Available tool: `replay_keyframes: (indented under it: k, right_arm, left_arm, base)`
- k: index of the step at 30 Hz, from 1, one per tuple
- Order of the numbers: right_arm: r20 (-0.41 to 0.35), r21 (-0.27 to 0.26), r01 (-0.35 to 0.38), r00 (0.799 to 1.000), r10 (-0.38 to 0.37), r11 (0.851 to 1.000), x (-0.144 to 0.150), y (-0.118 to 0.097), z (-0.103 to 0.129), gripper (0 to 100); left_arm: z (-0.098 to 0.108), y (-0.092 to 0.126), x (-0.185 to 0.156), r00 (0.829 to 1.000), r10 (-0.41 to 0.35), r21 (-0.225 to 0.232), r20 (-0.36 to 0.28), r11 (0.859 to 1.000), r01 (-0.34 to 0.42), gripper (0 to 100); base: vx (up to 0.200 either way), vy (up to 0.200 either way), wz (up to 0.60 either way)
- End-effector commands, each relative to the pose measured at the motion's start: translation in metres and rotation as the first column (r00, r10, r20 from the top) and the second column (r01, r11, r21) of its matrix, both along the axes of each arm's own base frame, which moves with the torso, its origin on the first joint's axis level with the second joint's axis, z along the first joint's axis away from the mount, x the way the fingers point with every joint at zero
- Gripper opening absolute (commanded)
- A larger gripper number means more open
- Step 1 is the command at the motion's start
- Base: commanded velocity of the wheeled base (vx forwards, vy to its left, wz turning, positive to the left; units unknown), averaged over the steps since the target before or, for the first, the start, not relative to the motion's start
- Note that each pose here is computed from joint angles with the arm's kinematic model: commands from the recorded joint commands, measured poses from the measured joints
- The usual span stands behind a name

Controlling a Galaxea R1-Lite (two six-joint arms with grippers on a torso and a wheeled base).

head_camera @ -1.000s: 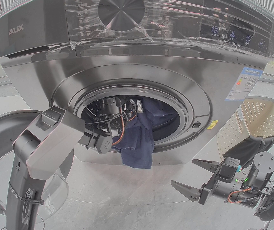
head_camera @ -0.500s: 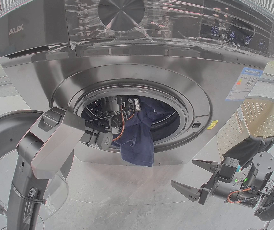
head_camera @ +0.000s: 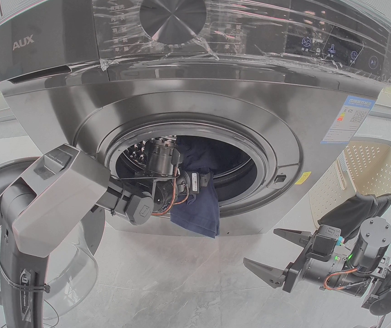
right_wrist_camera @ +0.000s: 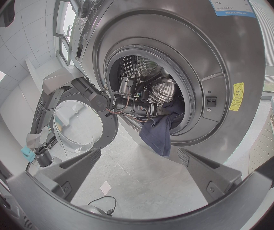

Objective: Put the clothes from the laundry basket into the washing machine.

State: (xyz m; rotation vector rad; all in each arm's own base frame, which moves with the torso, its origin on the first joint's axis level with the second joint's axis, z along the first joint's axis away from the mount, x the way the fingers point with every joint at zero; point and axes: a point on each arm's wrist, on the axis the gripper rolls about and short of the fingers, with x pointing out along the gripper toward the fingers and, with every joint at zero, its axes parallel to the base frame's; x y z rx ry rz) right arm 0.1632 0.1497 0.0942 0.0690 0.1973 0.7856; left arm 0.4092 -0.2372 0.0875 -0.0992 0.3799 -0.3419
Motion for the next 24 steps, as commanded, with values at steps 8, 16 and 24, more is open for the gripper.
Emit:
replay_keyframes:
  k: [8, 16, 24]
  right_arm:
    - [0.001, -0.001, -0.003, 1.0, 0.003, 1.0, 0.0, 0.001, 0.0, 100]
    - [0.001, -0.001, -0.003, 1.0, 0.003, 1.0, 0.0, 0.001, 0.0, 100]
    - [0.0, -0.002, -0.001, 1.0, 0.001, 1.0, 0.0, 0.0, -0.001, 100]
  left_arm:
    - [-0.014, 0.001, -0.019, 0.995, -0.027, 0.071, -0.092, 0.997, 0.033, 0]
    - [-0.021, -0.003, -0.012, 0.997, -0.036, 0.077, -0.063, 0.996, 0.041, 0]
    - [-0.001, -0.018, 0.024, 0.989, 0.021, -0.088, 0.145, 0.996, -0.008, 0]
  base:
    - [0.0, 0.0, 0.0]
    - [0.0, 0.0, 0.0]
    - [0.0, 0.0, 0.0]
